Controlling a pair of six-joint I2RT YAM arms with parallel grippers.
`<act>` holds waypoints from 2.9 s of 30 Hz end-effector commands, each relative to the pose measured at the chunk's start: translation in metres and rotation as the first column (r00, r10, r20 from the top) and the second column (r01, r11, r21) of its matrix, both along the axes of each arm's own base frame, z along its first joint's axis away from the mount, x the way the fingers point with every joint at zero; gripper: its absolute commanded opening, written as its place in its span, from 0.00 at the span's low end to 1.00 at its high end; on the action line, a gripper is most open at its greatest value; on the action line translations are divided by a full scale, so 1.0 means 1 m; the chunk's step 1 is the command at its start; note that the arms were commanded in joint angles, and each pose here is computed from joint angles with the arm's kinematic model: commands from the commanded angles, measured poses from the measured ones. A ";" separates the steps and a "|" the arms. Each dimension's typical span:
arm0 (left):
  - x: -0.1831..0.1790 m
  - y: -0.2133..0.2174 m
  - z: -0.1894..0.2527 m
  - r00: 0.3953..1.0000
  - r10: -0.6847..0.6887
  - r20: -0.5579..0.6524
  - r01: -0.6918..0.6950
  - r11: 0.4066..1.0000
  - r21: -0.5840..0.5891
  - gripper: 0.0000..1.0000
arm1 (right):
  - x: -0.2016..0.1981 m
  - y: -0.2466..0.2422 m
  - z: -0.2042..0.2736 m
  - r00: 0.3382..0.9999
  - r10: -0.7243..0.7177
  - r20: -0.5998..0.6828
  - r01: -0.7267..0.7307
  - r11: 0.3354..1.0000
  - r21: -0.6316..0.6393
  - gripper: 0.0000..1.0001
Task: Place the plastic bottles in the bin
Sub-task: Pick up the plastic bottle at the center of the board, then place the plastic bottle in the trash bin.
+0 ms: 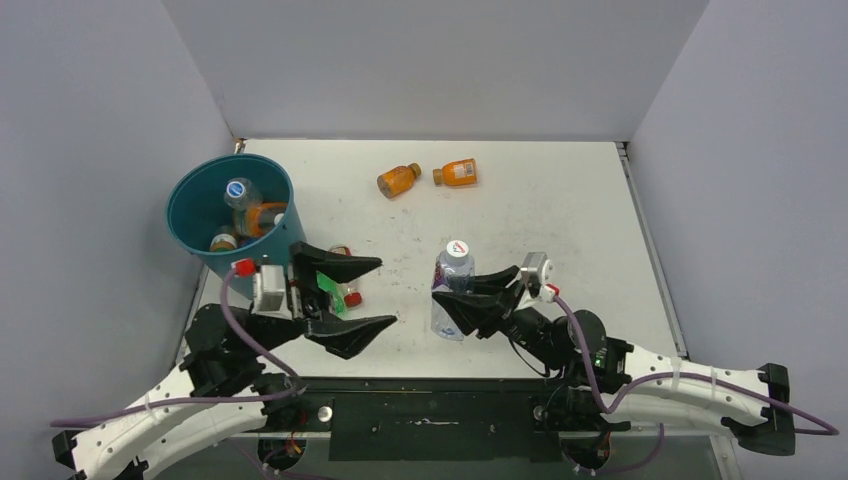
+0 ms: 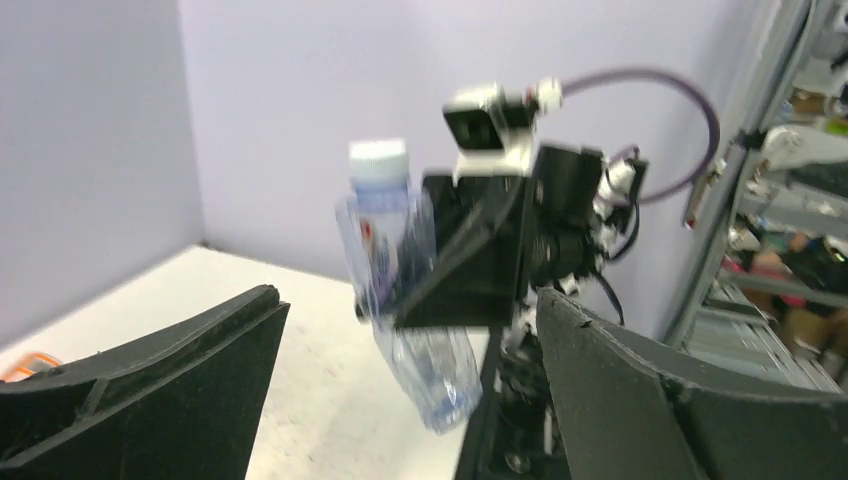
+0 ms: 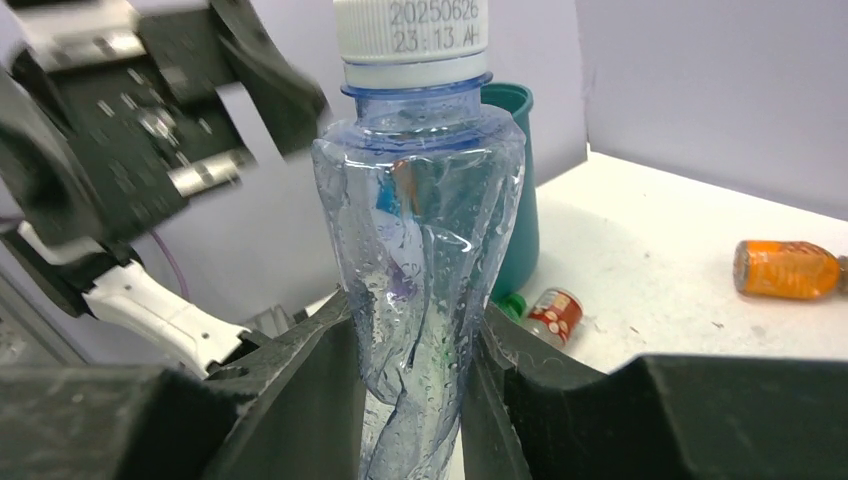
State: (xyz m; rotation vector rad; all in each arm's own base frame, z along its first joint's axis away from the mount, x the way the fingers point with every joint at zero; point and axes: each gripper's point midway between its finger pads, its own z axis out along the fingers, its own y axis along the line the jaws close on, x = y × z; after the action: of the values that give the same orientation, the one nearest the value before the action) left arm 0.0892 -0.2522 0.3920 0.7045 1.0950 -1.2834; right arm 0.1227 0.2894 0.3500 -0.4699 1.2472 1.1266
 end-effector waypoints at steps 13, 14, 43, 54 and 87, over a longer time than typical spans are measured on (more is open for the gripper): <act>0.050 -0.047 0.016 0.971 0.121 -0.208 -0.065 0.964 0.257 0.88 | 0.003 0.025 -0.017 1.000 0.022 0.020 -0.019 0.992 -0.122 0.15; 0.050 -0.049 0.013 0.969 0.115 -0.218 -0.054 0.962 0.266 0.85 | 0.003 0.024 -0.016 1.000 0.020 0.021 -0.017 0.993 -0.119 0.15; 0.120 0.196 0.095 0.281 0.932 0.231 -0.955 0.248 0.160 0.00 | 0.006 -0.006 -0.033 0.995 -0.052 -0.083 0.041 0.990 -0.134 0.90; 0.184 0.208 0.128 0.044 0.956 0.289 -0.996 0.022 0.081 0.00 | 0.010 -0.003 -0.053 0.991 -0.069 -0.117 0.055 0.991 -0.119 0.90; 0.235 0.258 0.043 -0.189 0.964 0.186 -0.962 -0.219 0.160 0.00 | 0.007 -0.004 -0.062 0.990 -0.053 -0.133 0.041 0.995 -0.090 0.90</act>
State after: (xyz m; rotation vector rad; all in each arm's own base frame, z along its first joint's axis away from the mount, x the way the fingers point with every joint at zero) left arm 0.3353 -0.0036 0.4279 -0.1776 1.3361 0.3924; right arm 0.1303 0.2824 0.2686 -0.4825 1.4773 1.0297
